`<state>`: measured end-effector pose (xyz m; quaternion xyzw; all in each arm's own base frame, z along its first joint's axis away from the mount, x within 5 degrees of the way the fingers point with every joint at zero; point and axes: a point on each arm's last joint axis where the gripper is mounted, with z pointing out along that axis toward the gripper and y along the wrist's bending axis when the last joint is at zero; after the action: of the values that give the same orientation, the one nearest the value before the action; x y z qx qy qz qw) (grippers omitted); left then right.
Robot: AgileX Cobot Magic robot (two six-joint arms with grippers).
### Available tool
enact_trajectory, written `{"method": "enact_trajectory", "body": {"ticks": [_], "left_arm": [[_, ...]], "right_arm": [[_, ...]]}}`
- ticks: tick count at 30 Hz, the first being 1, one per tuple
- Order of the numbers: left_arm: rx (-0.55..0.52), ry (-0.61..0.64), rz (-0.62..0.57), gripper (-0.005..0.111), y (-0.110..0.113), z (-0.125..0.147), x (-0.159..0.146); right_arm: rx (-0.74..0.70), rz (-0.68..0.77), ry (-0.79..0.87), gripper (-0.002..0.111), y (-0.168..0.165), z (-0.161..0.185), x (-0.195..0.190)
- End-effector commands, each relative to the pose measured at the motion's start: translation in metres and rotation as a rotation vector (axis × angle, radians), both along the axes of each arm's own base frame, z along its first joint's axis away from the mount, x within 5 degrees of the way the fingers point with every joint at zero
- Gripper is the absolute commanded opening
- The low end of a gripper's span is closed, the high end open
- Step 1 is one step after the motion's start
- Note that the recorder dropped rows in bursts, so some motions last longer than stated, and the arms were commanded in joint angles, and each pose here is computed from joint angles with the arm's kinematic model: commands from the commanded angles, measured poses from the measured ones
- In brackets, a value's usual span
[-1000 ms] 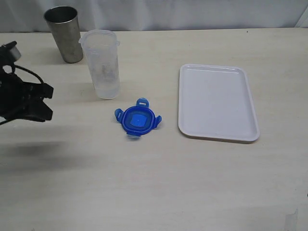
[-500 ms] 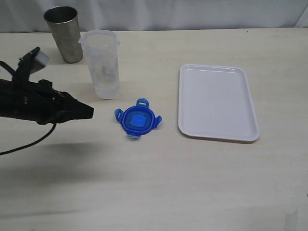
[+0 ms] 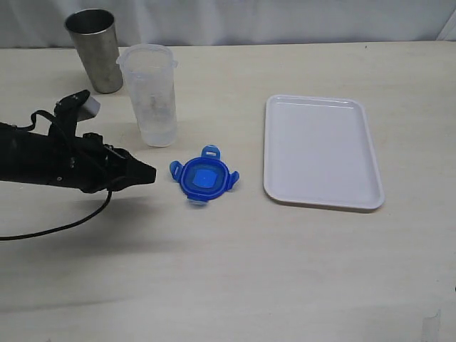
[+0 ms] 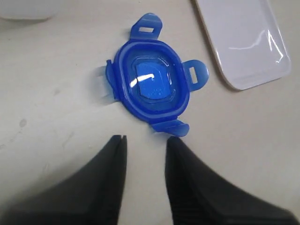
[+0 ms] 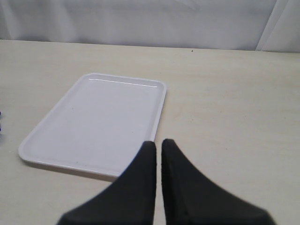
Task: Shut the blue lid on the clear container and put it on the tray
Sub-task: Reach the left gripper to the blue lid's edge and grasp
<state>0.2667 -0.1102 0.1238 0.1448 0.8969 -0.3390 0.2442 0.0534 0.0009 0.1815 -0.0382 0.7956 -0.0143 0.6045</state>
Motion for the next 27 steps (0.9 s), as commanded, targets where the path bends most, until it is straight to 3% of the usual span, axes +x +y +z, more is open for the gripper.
{"method": "enact_trajectory", "body": {"ticks": [1,11,18,24,27], "left_arm": [[-0.016,0.0,-0.026,0.048,-0.005,-0.007,0.004],[-0.007,-0.025,-0.091,0.048,-0.016,-0.015,0.012],[0.284,-0.093,-0.051,0.048,-0.033,-0.021,0.021],[0.157,-0.09,-0.068,0.048,-0.053,-0.007,0.026],[0.148,-0.075,-0.031,0.048,-0.054,-0.006,0.03]], "right_arm": [[0.004,0.002,-0.013,0.004,0.0,0.0,0.0],[0.004,0.002,-0.013,0.004,0.0,0.0,0.0],[0.004,0.002,-0.013,0.004,0.0,0.0,0.0],[0.004,0.002,-0.013,0.004,0.0,0.0,0.0],[0.004,0.002,-0.013,0.004,0.0,0.0,0.0]]}}
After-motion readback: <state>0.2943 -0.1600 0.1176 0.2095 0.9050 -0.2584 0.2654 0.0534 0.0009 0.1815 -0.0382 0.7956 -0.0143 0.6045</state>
